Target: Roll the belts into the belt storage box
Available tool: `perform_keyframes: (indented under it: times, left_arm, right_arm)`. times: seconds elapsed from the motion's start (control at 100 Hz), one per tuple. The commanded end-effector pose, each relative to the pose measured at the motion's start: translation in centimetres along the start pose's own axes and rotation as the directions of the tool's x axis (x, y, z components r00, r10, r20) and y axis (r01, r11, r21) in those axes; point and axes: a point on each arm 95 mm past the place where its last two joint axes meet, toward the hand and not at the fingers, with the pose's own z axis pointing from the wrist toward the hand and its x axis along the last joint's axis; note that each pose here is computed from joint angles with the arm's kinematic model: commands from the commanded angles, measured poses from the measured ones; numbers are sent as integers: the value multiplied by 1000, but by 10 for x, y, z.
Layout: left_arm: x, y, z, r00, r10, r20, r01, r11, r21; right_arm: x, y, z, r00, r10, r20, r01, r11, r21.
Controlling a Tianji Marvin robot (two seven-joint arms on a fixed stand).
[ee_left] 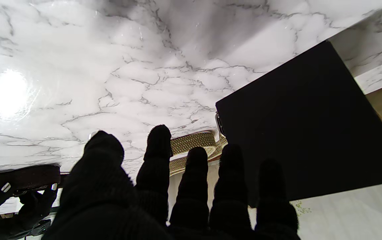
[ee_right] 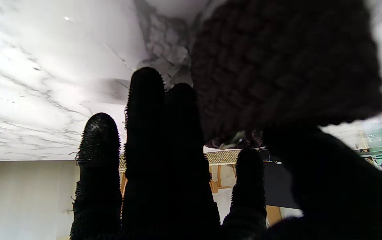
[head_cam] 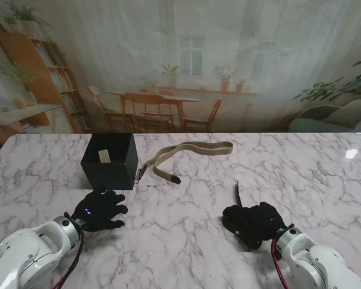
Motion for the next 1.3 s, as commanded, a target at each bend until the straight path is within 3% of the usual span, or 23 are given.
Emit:
perform_keyframes:
  times: [0.0, 0.27, 0.51, 0.89, 1.12, 1.29]
  left_arm:
    - [1, 3, -1, 1000, 0, 2, 0, 1000, -18]
    - [0, 4, -2, 1000, 2, 8, -2, 1000, -18]
    - [1, 5, -2, 1000, -1, 6, 2, 1000, -20]
    - [10, 0, 12, 998, -25, -49, 24, 999, -29]
    - [16, -7, 25, 995, -53, -88, 52, 999, -12]
    - [22, -15, 40, 989, -80, -123, 81, 997, 4]
  right_arm:
    - [0, -6, 0, 1000, 6, 8, -6, 1000, 16]
    - [0, -9, 1, 997, 64, 36, -63, 998, -5]
    - [-1, -8, -2, 998, 55, 8, -55, 996, 64]
    - [-2, -10, -1, 999, 19, -30, -17, 999, 50]
    - [-4, -11, 2, 994, 8, -112, -8, 1000, -2]
    - [0, -11, 5, 981, 35, -188, -34, 999, 9]
